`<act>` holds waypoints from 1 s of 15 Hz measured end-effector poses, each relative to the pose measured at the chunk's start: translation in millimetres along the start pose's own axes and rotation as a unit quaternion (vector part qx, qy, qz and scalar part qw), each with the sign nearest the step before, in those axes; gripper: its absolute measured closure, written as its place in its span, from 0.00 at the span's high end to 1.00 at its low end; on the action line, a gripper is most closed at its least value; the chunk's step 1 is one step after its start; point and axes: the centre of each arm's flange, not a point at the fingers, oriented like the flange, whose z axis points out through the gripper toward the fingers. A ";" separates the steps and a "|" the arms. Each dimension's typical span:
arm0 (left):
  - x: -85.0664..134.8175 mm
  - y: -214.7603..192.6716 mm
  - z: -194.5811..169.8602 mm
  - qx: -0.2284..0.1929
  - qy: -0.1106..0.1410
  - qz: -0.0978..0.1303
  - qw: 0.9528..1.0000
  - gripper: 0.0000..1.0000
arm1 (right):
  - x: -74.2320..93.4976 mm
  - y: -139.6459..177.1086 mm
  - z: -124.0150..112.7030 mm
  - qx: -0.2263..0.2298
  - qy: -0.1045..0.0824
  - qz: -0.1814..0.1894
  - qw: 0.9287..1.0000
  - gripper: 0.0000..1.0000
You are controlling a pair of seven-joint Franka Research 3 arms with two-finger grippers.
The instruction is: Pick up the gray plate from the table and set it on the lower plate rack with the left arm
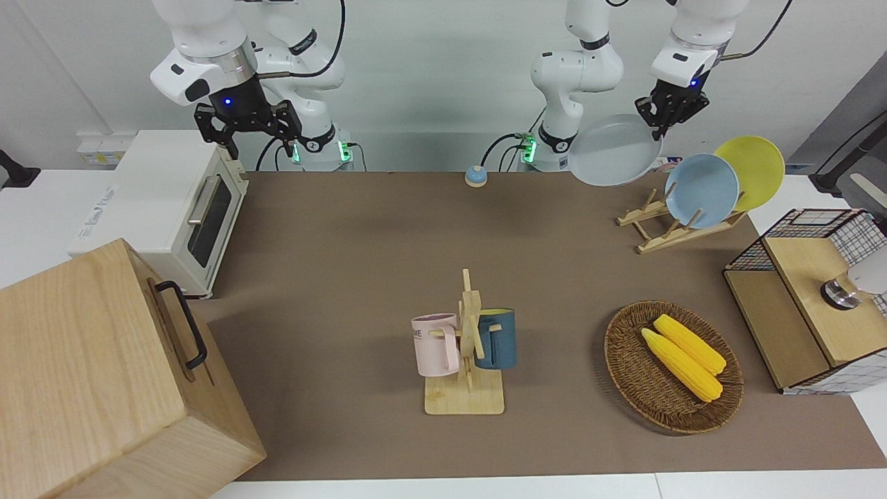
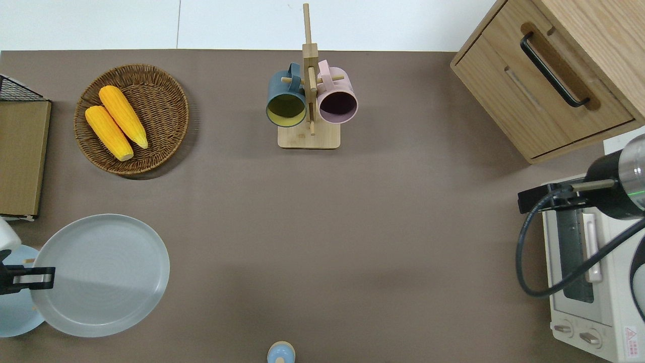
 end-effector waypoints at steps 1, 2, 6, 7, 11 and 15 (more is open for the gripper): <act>0.5 -2.0 2.5 0.023 -0.007 -0.003 1.000 0.04 | 0.0 0.0 0.0 0.000 0.000 0.000 1.000 0.99; 1.7 -4.5 5.3 0.044 -0.014 -0.004 0.999 0.04 | 0.0 0.0 0.0 0.000 0.000 0.000 1.000 0.99; 3.6 -16.0 14.8 0.103 -0.042 -0.009 0.994 0.04 | 0.0 0.0 0.0 0.000 0.000 0.000 1.000 0.99; 3.1 -19.9 17.4 0.121 -0.051 -0.010 0.991 0.04 | 0.0 0.0 0.0 0.000 0.000 0.000 1.000 0.99; 5.2 -28.0 35.4 0.173 -0.082 -0.009 0.982 0.04 | 0.0 0.0 0.0 0.000 0.000 0.000 1.000 0.99; 12.1 -37.9 59.5 0.239 -0.113 -0.003 0.964 0.04 | 0.0 0.0 0.0 0.000 0.000 0.000 1.000 0.99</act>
